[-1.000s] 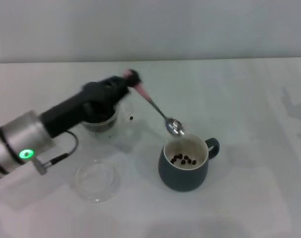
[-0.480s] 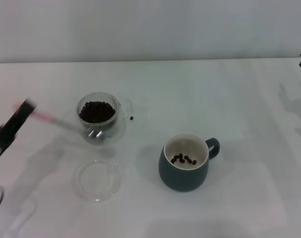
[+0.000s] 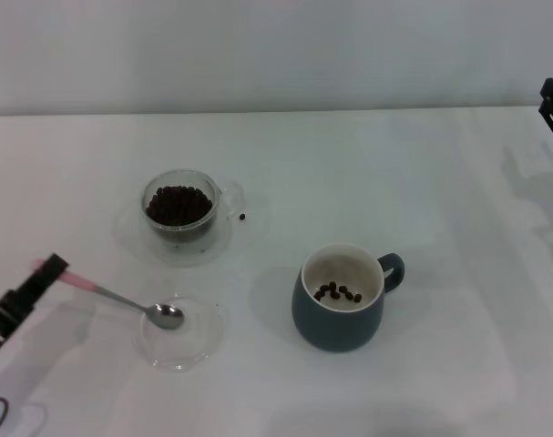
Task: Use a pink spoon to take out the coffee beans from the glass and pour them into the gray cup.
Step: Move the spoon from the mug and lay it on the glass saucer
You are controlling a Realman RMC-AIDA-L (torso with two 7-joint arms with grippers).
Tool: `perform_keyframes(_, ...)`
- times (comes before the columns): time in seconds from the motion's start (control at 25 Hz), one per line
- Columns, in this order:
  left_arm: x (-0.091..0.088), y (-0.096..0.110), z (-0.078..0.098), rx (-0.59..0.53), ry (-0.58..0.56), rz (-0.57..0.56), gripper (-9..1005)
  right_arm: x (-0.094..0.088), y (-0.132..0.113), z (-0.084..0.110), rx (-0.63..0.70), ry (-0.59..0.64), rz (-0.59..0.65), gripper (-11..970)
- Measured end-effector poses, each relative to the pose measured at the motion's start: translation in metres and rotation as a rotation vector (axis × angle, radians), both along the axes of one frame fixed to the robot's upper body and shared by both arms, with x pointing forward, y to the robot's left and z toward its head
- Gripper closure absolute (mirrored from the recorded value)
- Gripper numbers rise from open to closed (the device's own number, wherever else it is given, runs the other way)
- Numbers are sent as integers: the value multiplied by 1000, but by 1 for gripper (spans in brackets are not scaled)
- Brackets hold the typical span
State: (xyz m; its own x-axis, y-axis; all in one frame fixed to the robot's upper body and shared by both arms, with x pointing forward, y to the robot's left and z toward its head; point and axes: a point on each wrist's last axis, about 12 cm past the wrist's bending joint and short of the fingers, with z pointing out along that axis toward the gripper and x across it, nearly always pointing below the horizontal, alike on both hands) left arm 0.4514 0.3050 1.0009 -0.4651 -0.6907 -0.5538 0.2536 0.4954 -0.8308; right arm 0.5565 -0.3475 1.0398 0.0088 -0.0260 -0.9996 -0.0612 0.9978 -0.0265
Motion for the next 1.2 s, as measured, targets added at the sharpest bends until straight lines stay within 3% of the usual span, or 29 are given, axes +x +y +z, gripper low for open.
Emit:
perform_keyframes(0.68,23,-25,-12,133,96,-117,861,-4,-3,-3,9,5,-18,309)
perform_keyframes(0.96,24,-27,-13,237,23,-94,859,-4,-3,-2,8,5,-18,309)
perform_keyframes(1.2,25,-15,-14,419,-100,27,644,-5,-4,-3,8,8,-22,309)
